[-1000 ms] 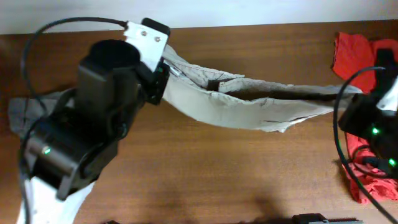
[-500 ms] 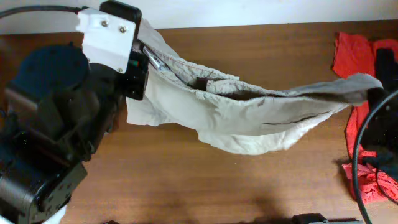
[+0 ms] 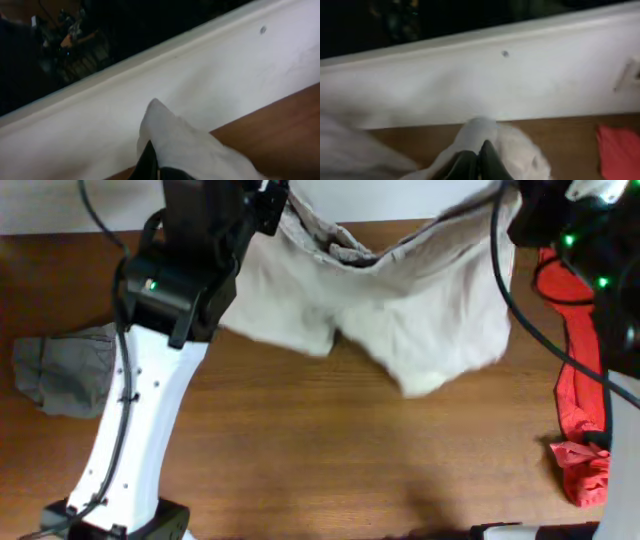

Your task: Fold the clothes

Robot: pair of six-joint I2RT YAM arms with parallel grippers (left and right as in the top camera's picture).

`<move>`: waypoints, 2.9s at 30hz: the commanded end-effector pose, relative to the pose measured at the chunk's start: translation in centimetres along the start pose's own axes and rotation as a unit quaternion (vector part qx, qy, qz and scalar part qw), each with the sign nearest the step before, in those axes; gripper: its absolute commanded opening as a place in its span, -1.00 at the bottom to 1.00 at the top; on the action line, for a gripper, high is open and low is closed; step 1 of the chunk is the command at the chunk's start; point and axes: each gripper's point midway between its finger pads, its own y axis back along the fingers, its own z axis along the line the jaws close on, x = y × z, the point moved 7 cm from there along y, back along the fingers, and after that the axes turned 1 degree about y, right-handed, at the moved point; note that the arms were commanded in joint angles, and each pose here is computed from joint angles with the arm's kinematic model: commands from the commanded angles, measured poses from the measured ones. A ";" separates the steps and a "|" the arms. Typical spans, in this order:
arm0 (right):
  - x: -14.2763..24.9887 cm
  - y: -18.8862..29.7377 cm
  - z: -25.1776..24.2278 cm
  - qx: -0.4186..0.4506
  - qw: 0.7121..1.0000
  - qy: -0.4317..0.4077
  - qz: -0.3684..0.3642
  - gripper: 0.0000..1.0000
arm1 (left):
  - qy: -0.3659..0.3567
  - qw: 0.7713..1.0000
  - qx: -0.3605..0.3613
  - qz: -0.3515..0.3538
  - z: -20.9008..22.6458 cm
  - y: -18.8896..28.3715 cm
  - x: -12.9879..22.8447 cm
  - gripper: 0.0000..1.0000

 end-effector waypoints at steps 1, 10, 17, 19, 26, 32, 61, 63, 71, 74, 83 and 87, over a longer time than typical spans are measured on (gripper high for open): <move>-2.8 5.2 1.4 -0.032 0.996 0.032 -0.071 -0.92 | -0.019 0.996 -0.020 -0.087 2.6 5.4 -4.9 -1.00; 4.0 6.0 0.2 0.007 0.992 0.004 0.125 -0.92 | -0.058 0.992 0.061 0.092 0.6 6.4 1.1 -0.99; 9.8 7.0 -0.6 0.032 0.951 -0.021 0.307 -0.55 | -0.095 0.960 0.079 0.252 -0.1 6.7 6.8 -0.65; 9.9 7.3 -0.4 0.026 0.951 -0.022 0.308 -0.40 | -0.101 0.960 0.055 0.256 0.5 6.9 6.8 -0.54; 9.6 8.6 -0.3 0.026 0.956 -0.019 0.292 0.06 | -0.092 0.967 0.050 0.232 0.9 8.2 5.8 -0.36; 10.0 7.0 -0.5 0.030 0.949 -0.026 0.312 0.11 | -0.079 0.966 0.107 0.221 -0.5 7.4 5.9 -0.22; 28.9 -21.9 -7.0 0.080 0.816 -0.083 0.566 -0.89 | -0.052 0.884 0.218 0.411 -13.9 -17.6 30.3 -0.75; 30.5 -23.2 -7.4 0.083 0.812 -0.089 0.571 -0.92 | -0.047 0.885 0.220 0.408 -14.1 -18.4 31.1 -0.75; 35.1 -26.8 -8.7 0.091 0.808 -0.085 0.576 -0.92 | -0.040 0.873 0.216 0.435 -14.2 -20.3 35.8 -0.74; 35.7 -27.2 -9.6 0.120 0.808 -0.064 0.573 -0.92 | -0.037 0.870 0.201 0.450 -13.1 -20.8 37.4 -0.76; 37.4 -28.9 -13.2 0.181 0.814 -0.040 0.550 -0.92 | -0.006 0.875 0.143 0.463 -6.8 -21.9 39.8 -0.76; 37.0 -29.2 -15.7 0.205 0.821 -0.055 0.530 -0.92 | 0.011 0.877 0.126 0.463 -4.3 -22.2 40.5 -0.76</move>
